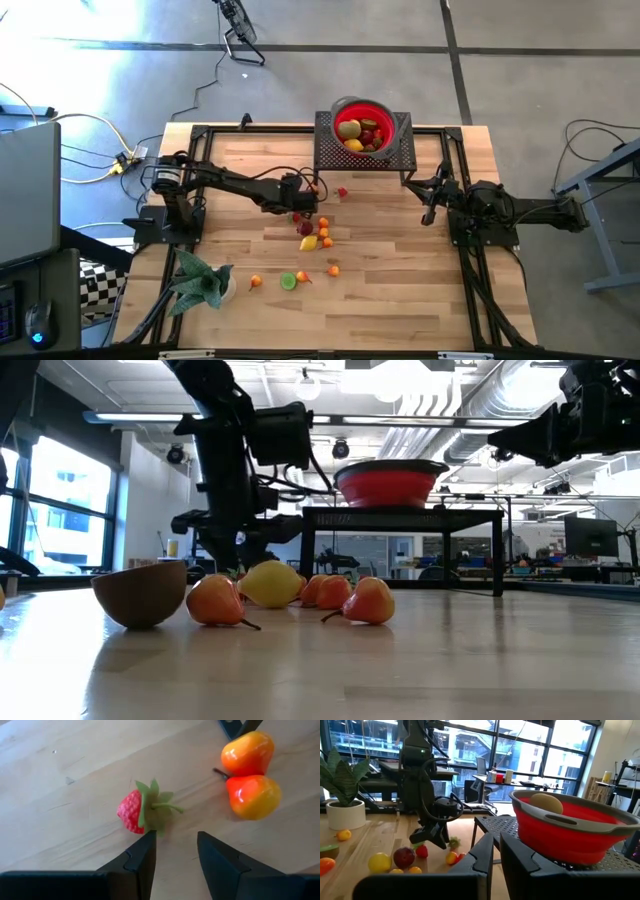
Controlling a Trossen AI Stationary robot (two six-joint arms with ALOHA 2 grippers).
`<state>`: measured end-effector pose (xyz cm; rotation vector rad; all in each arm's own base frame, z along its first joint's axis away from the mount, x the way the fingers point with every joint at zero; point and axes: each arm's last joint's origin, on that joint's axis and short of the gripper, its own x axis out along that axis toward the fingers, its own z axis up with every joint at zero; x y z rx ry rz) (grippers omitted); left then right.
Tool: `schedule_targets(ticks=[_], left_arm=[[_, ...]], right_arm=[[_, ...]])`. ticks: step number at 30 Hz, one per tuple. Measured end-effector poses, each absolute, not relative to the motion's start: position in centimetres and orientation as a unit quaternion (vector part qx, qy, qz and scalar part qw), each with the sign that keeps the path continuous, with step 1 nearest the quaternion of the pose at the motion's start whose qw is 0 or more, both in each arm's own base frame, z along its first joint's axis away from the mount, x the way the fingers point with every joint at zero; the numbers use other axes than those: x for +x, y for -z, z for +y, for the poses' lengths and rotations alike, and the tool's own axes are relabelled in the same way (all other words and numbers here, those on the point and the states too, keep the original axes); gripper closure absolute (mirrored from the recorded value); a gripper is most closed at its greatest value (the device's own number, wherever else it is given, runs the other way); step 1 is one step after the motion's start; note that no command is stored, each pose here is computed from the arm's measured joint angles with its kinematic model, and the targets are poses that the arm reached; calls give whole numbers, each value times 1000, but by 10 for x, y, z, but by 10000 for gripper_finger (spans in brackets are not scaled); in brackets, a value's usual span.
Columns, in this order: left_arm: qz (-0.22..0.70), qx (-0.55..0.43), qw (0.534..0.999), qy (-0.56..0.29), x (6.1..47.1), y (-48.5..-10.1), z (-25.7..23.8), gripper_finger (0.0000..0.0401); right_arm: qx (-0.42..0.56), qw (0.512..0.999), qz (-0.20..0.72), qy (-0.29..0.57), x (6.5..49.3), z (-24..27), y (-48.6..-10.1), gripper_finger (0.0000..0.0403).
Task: Pick & Place Fruit
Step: Put the strawberry into the strainer on the shelf
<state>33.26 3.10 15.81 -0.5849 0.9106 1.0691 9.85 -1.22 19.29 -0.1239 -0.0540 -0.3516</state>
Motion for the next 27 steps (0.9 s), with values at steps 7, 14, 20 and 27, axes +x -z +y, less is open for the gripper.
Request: schedule_targets(ticks=[7,14,20,27], left_arm=[[412,-265,725,-484,333,-158,31,263],[413,-265,725,-484,333,-158,31,263],[436,-273,726,-456,333,-160,30,263],[478,-208,760,-387,348,-190,29,263]], right_arm=[[-62,982,-26,175,99,-12,-193,377],[-62,982,-26,175,99,-12,-193,377],[-62,982,-26,175,99,-12,-193,377],[-62,982,-26,175,98,-12,-193,377]])
